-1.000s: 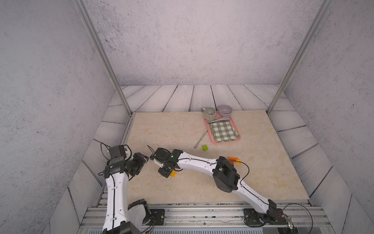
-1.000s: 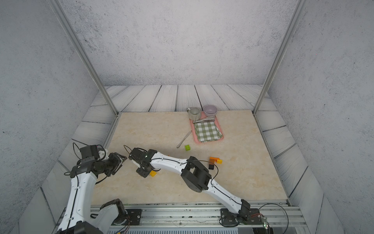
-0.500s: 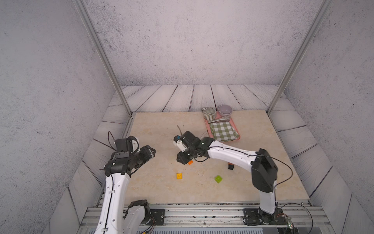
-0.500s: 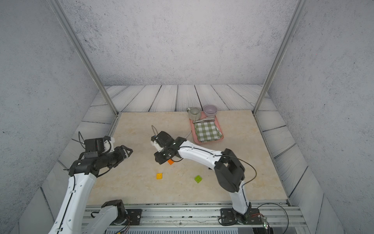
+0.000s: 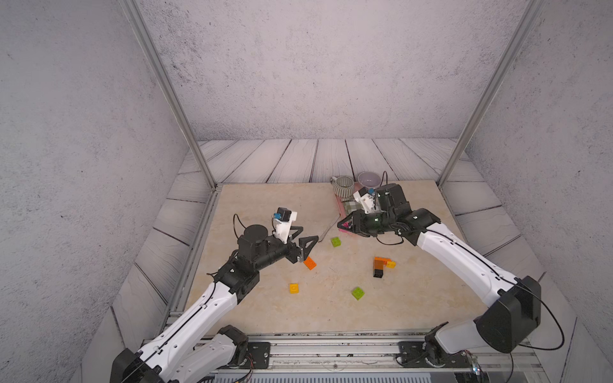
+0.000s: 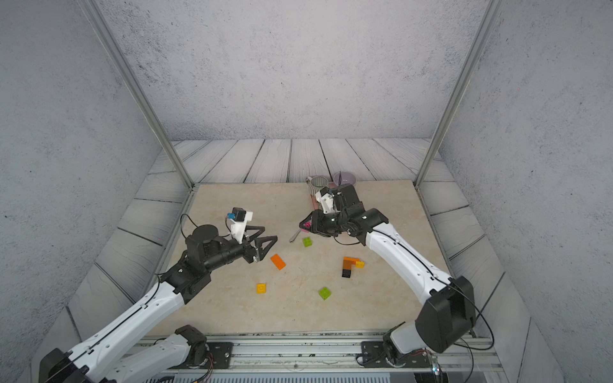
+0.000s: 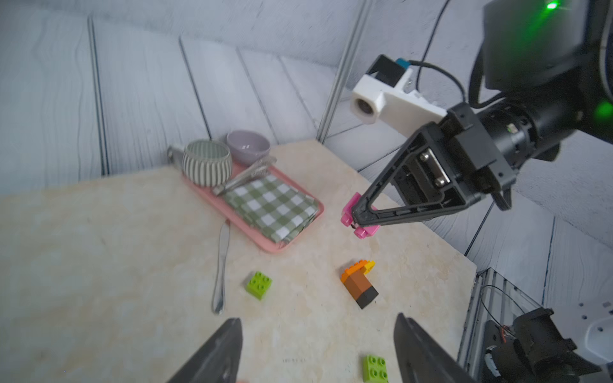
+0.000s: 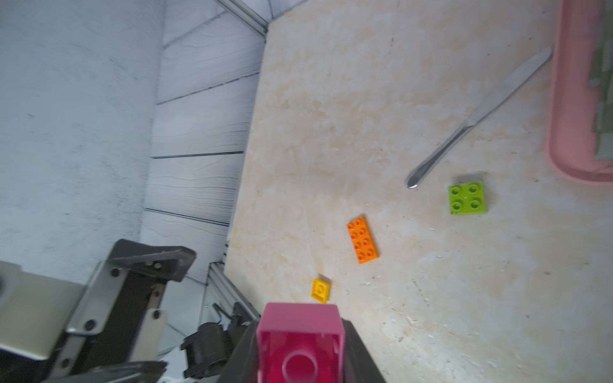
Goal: Assemble the letter r with lego
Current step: Pick up the lego brick from the center of the board.
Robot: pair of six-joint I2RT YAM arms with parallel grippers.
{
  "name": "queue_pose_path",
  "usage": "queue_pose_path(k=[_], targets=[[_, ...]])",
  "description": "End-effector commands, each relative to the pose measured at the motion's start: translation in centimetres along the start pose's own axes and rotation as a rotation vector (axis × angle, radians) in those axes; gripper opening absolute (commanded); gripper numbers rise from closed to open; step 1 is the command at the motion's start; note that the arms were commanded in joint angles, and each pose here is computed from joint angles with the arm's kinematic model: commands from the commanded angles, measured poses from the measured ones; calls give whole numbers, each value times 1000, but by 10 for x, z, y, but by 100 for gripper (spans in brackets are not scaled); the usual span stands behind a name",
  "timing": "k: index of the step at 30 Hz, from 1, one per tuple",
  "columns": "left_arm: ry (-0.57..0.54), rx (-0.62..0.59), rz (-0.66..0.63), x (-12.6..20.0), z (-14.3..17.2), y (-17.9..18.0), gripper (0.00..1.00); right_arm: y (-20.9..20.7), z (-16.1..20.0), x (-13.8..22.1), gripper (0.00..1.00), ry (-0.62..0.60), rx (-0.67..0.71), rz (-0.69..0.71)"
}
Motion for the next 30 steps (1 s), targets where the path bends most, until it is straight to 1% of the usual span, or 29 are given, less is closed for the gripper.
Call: queue_pose_path(k=[1, 3, 6, 9, 13, 18, 22, 30], targets=[[-260, -342, 179, 9, -58, -47, 76, 46, -12, 20, 17, -36, -50, -189], [-277, -385, 216, 7, -66, -55, 74, 60, -18, 26, 17, -55, -53, -254], [-278, -486, 320, 6, -71, -73, 71, 81, -24, 37, 17, -64, -47, -342], [-275, -513, 359, 1, -76, -79, 70, 95, -28, 47, 17, -77, -29, -387], [-286, -513, 374, -7, -82, -80, 69, 108, -28, 56, 17, -84, -3, -437], [-273, -484, 467, -15, -85, -90, 68, 112, -27, 58, 17, -79, -10, -470], [-267, -470, 457, -21, -83, -87, 68, 119, -26, 62, 17, -81, -2, -495], [-286, -457, 461, -29, -90, -87, 58, 119, -22, 59, 17, -62, -6, -503]])
Point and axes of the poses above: each gripper's point midway between its finger pads, its own x axis back along the fingers, its own y axis along the line the jaws close on, z = x × y, the point moved 1 cm from there along x, back along the fingers, and after that the axes turned 10 degrees about x, right-handed, at the moved point
